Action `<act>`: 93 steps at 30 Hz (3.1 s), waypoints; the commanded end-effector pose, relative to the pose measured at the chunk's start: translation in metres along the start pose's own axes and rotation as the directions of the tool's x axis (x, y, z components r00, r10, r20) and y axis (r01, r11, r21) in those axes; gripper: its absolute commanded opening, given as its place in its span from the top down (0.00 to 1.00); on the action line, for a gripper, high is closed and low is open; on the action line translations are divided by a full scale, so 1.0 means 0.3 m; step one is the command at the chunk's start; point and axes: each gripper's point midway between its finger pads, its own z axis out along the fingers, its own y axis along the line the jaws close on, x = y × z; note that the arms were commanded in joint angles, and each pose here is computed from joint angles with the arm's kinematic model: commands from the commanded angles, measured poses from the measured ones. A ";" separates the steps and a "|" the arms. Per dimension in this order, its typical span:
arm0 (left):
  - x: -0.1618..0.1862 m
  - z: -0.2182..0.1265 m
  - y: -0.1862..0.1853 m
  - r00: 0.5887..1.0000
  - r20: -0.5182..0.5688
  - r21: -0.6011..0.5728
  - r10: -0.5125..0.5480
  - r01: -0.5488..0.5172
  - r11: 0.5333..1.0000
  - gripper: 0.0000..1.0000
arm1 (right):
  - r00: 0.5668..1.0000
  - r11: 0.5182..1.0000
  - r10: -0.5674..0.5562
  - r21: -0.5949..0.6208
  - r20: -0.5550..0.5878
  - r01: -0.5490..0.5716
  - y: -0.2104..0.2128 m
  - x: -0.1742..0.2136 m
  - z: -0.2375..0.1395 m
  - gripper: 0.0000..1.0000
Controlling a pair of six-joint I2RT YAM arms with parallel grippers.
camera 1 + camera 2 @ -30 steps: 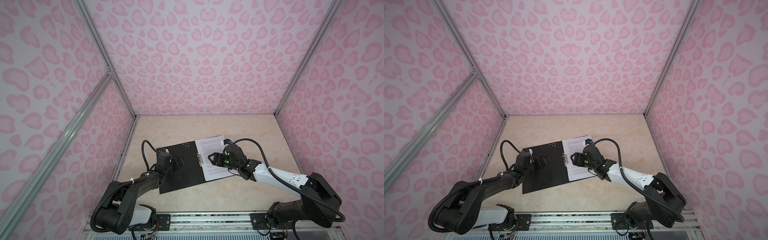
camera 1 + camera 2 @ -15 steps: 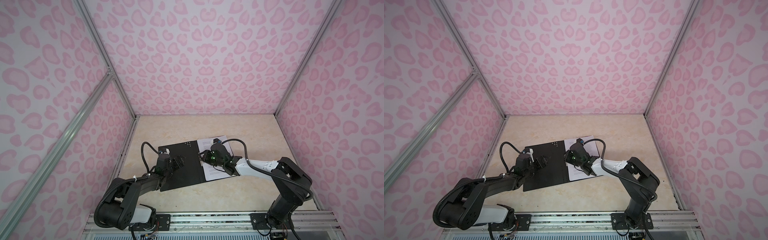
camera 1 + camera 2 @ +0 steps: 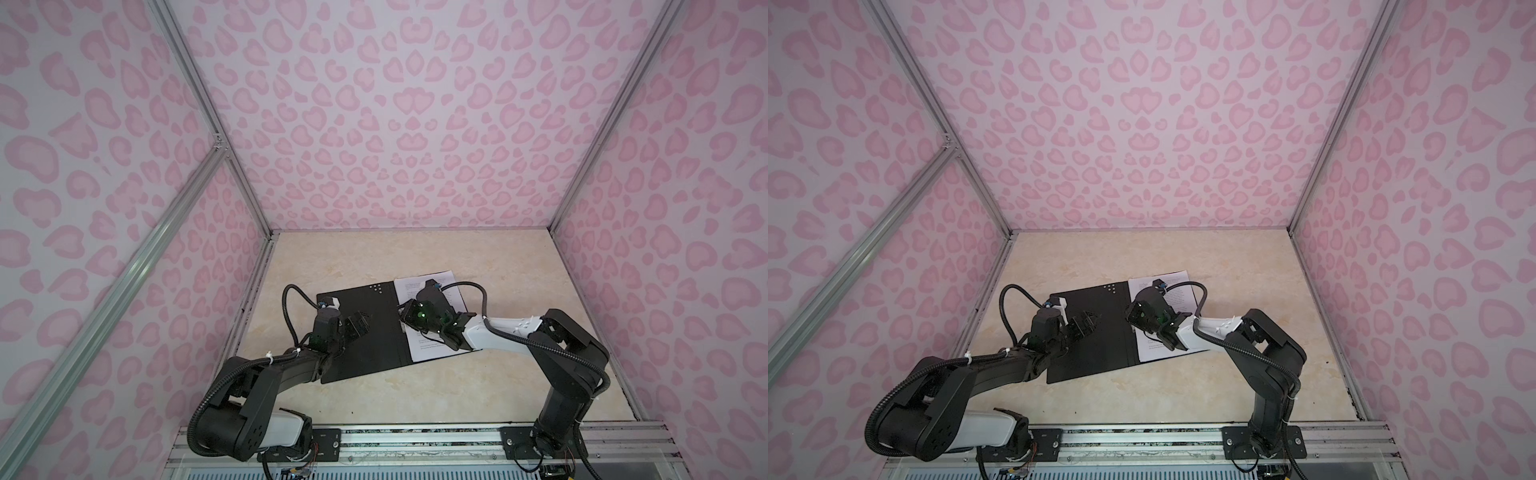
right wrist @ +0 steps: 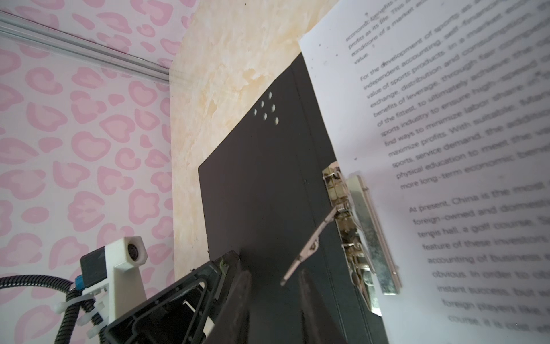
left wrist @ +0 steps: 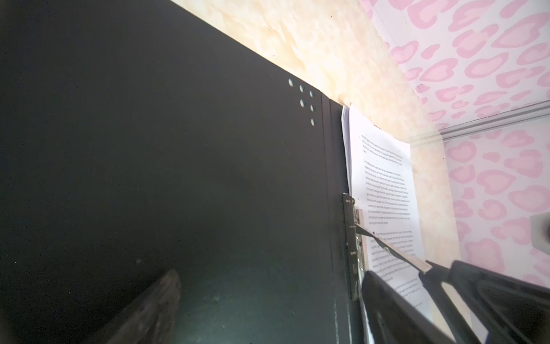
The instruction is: Put the files into the folder
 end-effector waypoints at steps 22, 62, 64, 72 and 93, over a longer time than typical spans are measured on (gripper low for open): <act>0.189 -0.026 0.151 0.973 -0.213 -0.184 -0.083 0.043 0.982 0.02 | 0.999 0.999 0.049 -0.011 -0.003 -0.049 -0.028 -0.011 0.038 0.81; 0.195 -0.022 0.192 0.974 -0.203 -0.241 -0.101 0.050 0.969 0.02 | 1.000 0.992 -0.029 0.126 0.004 0.029 -0.365 0.133 -0.019 1.00; 0.195 -0.021 0.193 0.974 -0.203 -0.242 -0.100 0.049 0.969 0.02 | 0.998 0.984 -0.065 0.168 0.003 0.064 -0.391 0.143 -0.022 1.00; 0.193 -0.022 0.195 0.975 -0.199 -0.246 -0.100 0.049 0.968 0.02 | 0.992 0.951 -0.129 0.282 -0.014 0.127 -0.506 0.175 -0.027 1.00; 0.195 -0.018 0.196 0.975 -0.202 -0.250 -0.098 0.045 0.967 0.02 | 0.979 0.932 -0.192 0.301 -0.066 0.203 -0.499 0.238 0.021 1.00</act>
